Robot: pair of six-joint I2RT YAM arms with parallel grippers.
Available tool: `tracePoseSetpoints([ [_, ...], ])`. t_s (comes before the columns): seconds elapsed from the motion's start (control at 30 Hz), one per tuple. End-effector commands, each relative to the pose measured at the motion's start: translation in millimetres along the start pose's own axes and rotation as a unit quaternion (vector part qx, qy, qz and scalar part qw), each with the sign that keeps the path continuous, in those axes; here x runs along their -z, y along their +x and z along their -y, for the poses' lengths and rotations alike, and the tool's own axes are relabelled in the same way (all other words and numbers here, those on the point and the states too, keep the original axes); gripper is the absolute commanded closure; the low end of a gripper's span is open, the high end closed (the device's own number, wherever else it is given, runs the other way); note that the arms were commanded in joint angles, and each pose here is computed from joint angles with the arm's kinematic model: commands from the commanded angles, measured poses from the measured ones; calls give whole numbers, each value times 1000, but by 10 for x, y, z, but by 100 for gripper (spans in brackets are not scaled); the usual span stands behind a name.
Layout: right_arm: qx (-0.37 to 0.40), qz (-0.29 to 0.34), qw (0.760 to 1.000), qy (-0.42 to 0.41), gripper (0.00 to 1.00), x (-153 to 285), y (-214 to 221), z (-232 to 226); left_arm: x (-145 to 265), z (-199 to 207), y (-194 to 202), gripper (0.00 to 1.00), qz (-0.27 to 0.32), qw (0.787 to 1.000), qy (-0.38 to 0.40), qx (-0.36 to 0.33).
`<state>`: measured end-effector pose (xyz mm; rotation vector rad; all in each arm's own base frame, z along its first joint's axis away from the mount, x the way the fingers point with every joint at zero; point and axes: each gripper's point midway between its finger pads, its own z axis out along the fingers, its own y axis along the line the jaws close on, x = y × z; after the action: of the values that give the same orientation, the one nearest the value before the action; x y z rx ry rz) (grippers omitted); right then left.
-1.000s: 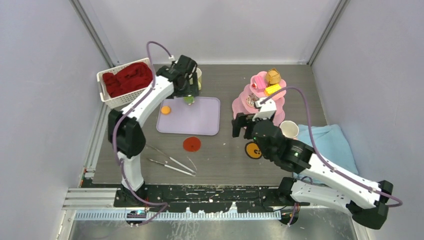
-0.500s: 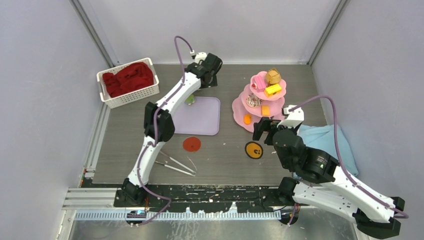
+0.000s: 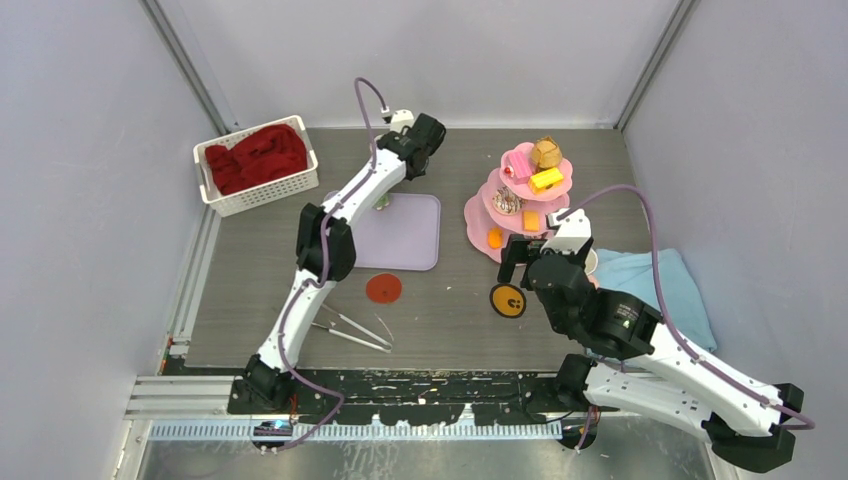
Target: Serve the afternoon tea
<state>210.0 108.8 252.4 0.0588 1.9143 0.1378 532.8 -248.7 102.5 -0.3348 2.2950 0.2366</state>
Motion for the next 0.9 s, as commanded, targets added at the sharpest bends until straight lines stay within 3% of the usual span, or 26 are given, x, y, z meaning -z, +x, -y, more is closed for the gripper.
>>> tracePoseSetpoints([
  [0.0,1,14,1000,2,1,-30,-68,-37,-117,36,-172,46,5,999,27,35],
  [0.1,6,12,1000,3,0,-48,-38,-43,-188,47,-150,50,-4,999,37,37],
  [0.3,13,6,1000,0,0,-103,9,-110,-208,145,-187,70,2,998,60,25],
  [0.5,26,2,1000,4,0,-138,5,-148,-111,237,-315,99,16,995,93,12],
  [0.73,16,8,1000,14,0,-90,-56,-79,568,177,-887,100,99,986,129,-24],
  [0.87,4,15,1000,10,1,-52,-66,-34,1019,158,-932,100,98,975,190,-62],
])
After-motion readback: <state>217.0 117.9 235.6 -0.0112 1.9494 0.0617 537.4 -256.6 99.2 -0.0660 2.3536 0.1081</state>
